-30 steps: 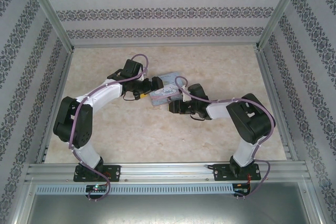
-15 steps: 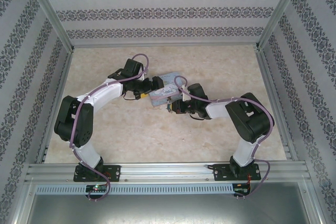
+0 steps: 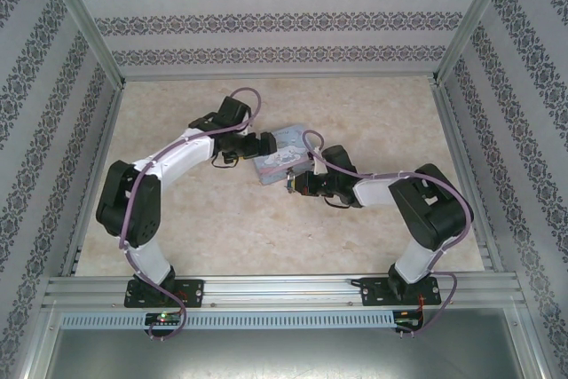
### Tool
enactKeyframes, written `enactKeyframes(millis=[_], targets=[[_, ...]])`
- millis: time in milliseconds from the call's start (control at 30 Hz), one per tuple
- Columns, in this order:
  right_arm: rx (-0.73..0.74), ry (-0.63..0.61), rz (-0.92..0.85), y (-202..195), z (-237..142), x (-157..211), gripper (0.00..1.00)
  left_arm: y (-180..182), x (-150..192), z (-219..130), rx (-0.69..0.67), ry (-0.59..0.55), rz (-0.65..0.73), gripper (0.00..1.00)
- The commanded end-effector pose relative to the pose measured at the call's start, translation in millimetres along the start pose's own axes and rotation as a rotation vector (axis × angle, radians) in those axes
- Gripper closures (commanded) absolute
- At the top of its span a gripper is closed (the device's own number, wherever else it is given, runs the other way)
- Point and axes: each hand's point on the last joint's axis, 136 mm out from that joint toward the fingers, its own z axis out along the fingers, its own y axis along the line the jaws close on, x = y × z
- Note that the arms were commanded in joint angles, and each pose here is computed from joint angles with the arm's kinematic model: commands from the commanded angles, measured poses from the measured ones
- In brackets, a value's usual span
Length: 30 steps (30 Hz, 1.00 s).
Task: Unlock a padlock with a key
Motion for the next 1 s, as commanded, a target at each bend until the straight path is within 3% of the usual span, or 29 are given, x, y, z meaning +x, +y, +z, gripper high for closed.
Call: enactKeyframes(millis=[0, 267, 967], targets=[[0.019, -0.027, 0.082, -4.6, -6.7, -0.9, 1.0, 20.5, 13.9, 7.7, -0.161, 0.036, 0.073, 0.0], [0.032, -0.079, 0.2, -6.7, -12.1, -4.4, 1.0, 23.2, 38.8, 22.0, -0.24, 0.07, 0.126, 0.0], [0.028, -0.263, 0.409, -7.4, -19.8, -37.9, 1.0, 30.3, 77.2, 42.4, -0.244, 0.151, 0.146, 0.0]])
